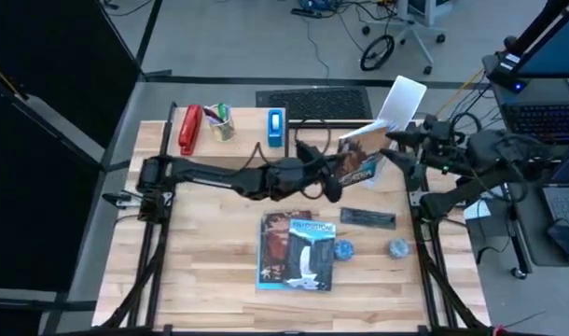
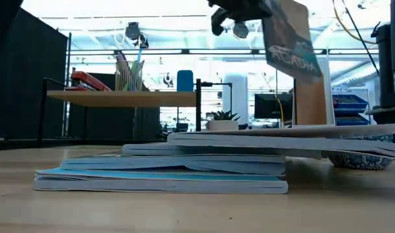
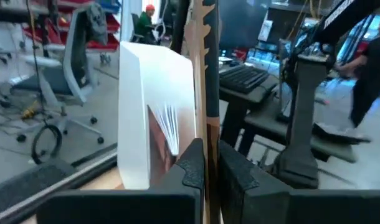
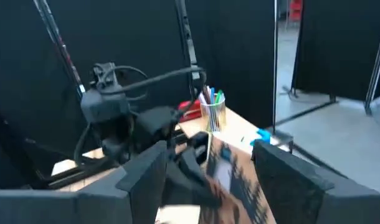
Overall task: Stock shelves
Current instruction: Put the blue/brown book into the white book shelf
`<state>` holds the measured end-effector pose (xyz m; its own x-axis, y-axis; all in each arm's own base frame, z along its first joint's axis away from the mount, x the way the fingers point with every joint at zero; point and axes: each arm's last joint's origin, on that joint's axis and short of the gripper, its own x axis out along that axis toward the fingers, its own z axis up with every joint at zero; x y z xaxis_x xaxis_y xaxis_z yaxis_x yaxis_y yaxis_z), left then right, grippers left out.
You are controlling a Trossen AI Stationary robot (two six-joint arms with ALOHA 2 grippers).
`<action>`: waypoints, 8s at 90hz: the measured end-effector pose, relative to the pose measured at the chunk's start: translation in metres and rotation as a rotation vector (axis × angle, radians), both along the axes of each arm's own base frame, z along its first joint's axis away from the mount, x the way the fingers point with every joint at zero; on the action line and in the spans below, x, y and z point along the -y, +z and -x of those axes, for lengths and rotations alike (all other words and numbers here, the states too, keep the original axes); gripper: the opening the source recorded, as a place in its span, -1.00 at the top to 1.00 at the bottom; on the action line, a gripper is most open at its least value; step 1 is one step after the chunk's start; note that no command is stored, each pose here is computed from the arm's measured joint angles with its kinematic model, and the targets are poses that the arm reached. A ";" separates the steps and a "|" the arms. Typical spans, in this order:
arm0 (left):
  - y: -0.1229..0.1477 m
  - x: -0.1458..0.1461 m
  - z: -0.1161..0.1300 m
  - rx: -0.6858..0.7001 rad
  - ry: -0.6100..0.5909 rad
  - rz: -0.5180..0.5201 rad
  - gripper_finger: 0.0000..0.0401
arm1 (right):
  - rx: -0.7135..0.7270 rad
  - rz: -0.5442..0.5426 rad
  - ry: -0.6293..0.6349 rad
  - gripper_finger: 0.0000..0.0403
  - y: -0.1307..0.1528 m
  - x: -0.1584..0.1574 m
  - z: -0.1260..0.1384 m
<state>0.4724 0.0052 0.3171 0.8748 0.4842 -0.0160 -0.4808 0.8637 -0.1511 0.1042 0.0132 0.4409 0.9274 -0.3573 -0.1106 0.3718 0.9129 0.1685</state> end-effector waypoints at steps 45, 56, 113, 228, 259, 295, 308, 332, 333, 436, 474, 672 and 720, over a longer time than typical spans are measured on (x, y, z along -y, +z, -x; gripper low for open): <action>-0.028 -0.030 -0.057 -0.032 0.154 -0.078 0.99 | -0.126 0.023 0.003 -0.09 -0.012 0.001 0.004; -0.039 -0.042 -0.062 -0.007 0.178 -0.077 0.99 | -0.152 0.030 0.003 -0.09 -0.015 0.001 0.005; -0.098 -0.084 -0.081 0.152 0.139 -0.089 0.95 | -0.165 0.012 -0.003 -0.09 -0.017 0.000 0.002; -0.109 -0.084 -0.084 0.112 0.059 -0.115 0.71 | -0.216 -0.011 -0.014 -0.09 -0.023 -0.001 -0.001; -0.110 -0.085 -0.083 0.104 0.060 -0.117 0.27 | -0.217 -0.008 -0.014 -0.09 -0.023 -0.001 -0.001; -0.105 -0.076 -0.084 0.100 0.048 -0.146 0.26 | -0.259 0.000 -0.017 -0.09 -0.027 0.000 0.000; -0.095 -0.067 -0.089 0.043 0.040 -0.268 0.26 | -0.268 0.009 -0.015 -0.09 -0.027 0.000 0.001; -0.065 -0.039 -0.093 -0.047 -0.012 -0.318 0.26 | -0.291 0.013 -0.017 -0.09 -0.029 0.000 0.002; -0.063 -0.038 -0.092 -0.054 -0.014 -0.317 0.26 | -0.293 0.013 -0.017 -0.09 -0.029 0.000 0.002; 0.081 -0.080 0.173 -0.583 -0.182 -0.173 0.27 | -0.782 -0.541 -0.662 0.96 -0.097 0.073 -0.059; 0.060 -0.079 0.179 -0.622 -0.303 -0.171 0.26 | -0.962 -0.637 -0.740 1.00 -0.114 0.081 -0.065; 0.062 -0.084 0.180 -0.625 -0.297 -0.226 0.26 | -0.796 -0.503 -0.795 1.00 -0.174 0.092 -0.073; 0.062 -0.084 0.179 -0.623 -0.296 -0.227 0.26 | -0.762 -0.427 -0.748 1.00 -0.171 0.097 -0.080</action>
